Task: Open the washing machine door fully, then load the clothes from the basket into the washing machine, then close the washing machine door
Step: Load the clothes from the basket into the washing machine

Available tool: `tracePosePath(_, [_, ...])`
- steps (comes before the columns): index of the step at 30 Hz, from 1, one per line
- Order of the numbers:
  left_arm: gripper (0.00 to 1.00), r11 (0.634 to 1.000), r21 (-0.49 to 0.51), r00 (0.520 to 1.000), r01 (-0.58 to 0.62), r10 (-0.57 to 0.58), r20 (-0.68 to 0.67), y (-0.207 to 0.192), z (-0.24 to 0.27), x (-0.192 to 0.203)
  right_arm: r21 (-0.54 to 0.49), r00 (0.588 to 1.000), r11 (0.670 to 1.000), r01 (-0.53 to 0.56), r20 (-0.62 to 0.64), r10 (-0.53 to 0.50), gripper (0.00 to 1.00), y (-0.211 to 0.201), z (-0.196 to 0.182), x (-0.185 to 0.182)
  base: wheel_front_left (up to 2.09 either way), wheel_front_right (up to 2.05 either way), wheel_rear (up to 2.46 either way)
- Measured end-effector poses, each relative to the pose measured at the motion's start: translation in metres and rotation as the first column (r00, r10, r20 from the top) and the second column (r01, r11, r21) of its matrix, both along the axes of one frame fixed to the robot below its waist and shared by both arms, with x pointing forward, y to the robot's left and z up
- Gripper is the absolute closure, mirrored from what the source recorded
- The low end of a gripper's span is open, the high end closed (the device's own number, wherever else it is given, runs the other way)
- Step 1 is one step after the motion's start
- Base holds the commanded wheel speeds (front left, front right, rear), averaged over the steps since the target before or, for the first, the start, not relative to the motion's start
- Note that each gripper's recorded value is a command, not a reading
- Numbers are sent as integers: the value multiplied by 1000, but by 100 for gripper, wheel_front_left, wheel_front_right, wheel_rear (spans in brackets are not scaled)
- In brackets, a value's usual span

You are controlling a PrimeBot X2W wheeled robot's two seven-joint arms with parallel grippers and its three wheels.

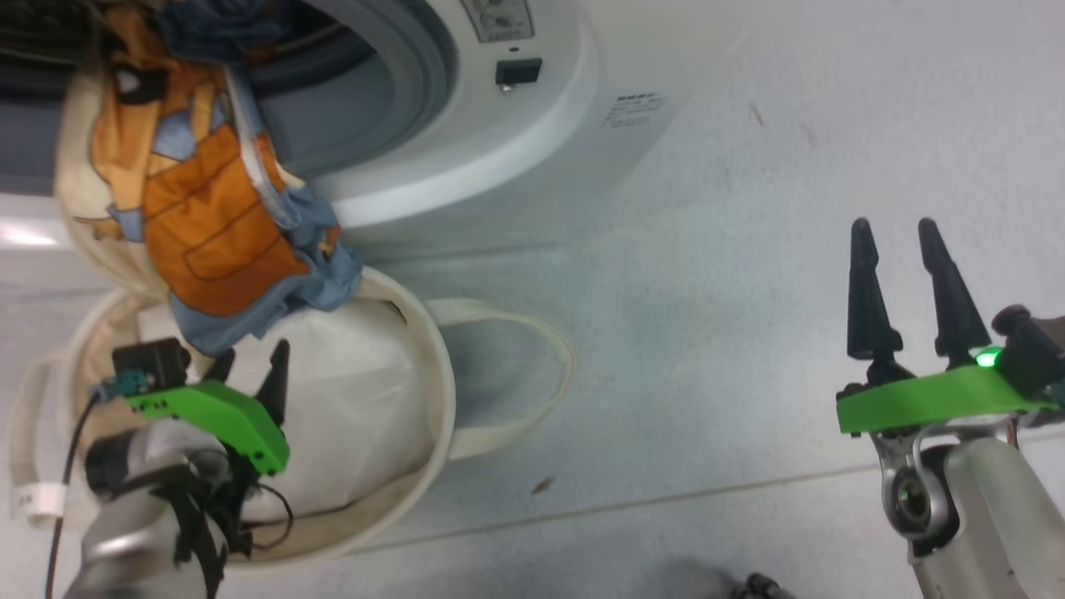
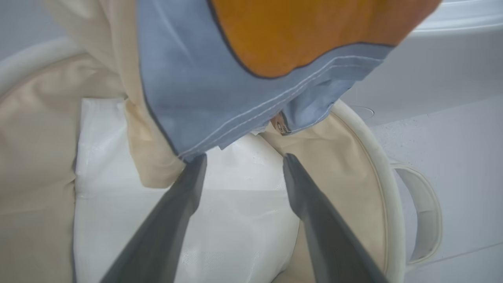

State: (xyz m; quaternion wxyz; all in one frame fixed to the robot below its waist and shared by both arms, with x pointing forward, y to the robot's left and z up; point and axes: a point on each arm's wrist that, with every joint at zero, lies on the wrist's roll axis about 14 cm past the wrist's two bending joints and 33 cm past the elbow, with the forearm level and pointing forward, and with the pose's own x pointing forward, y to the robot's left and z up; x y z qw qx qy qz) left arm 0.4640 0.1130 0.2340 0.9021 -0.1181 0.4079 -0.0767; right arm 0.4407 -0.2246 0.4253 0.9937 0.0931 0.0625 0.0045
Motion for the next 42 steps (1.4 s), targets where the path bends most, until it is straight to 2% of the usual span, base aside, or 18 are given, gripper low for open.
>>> tracePosePath(11, [0,999,39,1000,20,-21,17,-6,-29,37,-32,999,999,6,-52,-7,0,-6,-30,14,0,0,0])
tracePosePath(16, [0,999,43,1000,2,-4,27,-3,-34,42,-35,997,999,0,-71,-2,0,-4,-39,15,0,0,0])
tracePosePath(17, [78,999,45,999,-8,6,34,-1,-33,45,-36,997,999,-1,-71,-1,0,-4,-40,16,0,0,0])
tracePosePath(18, [100,999,45,999,-24,22,48,1,-30,50,-35,998,999,-1,-70,-1,0,-4,-40,16,0,0,0])
tracePosePath(22, [100,998,0,985,-65,64,159,2,-3,79,-30,998,1000,-7,-60,5,0,-1,-37,18,0,0,0])
tracePosePath(25, [100,996,-16,974,-85,86,211,6,13,83,-25,999,1000,-12,-46,11,0,1,-31,19,0,0,0])
tracePosePath(34, [100,997,-27,923,-69,75,379,13,74,81,10,999,999,-35,8,35,0,14,-6,18,0,0,0])
tracePosePath(42, [100,998,-1,855,-58,50,517,20,142,78,44,995,997,-60,84,56,0,25,30,9,0,0,0])
